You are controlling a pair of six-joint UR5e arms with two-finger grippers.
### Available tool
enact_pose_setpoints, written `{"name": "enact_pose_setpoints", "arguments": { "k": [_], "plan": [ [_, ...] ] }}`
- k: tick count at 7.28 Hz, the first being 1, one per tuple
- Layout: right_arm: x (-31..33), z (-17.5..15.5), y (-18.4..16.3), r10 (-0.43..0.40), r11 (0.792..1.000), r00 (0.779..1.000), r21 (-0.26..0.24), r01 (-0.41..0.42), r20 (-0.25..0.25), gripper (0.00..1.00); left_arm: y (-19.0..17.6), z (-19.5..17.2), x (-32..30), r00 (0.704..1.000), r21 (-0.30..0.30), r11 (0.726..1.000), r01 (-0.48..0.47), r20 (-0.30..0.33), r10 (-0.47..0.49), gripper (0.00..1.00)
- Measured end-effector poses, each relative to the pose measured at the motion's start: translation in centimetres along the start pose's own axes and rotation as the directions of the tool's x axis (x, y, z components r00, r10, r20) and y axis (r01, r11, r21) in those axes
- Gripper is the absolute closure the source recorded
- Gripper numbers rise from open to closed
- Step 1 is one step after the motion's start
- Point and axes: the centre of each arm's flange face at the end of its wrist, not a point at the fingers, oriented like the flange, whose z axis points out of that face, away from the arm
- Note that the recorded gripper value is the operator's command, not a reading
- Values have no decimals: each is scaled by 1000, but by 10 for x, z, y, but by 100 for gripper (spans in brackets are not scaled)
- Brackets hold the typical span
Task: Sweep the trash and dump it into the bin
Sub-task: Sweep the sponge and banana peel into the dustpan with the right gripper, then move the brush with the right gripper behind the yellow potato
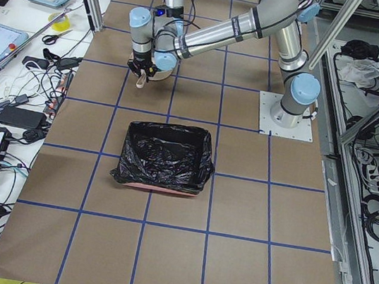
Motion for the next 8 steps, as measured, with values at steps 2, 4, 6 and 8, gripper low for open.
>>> {"name": "enact_pose_setpoints", "arguments": {
  "k": [2,4,6,8],
  "plan": [
    [31,-38,-10,52,999,994,8,-52,-93,100,0,0,0,1000,0,1000,0,0,0,98],
    [72,-55,-17,105,994,973,29,-101,-203,100,0,0,0,1000,0,1000,0,0,0,98],
    [135,-70,-13,110,994,939,40,-102,-325,100,-1,1,0,1000,-1,1000,-1,-2,1,98],
    [185,-83,8,51,999,915,12,-51,-400,100,-3,1,1,1000,-1,1000,-2,-3,2,98]
  ]
}}
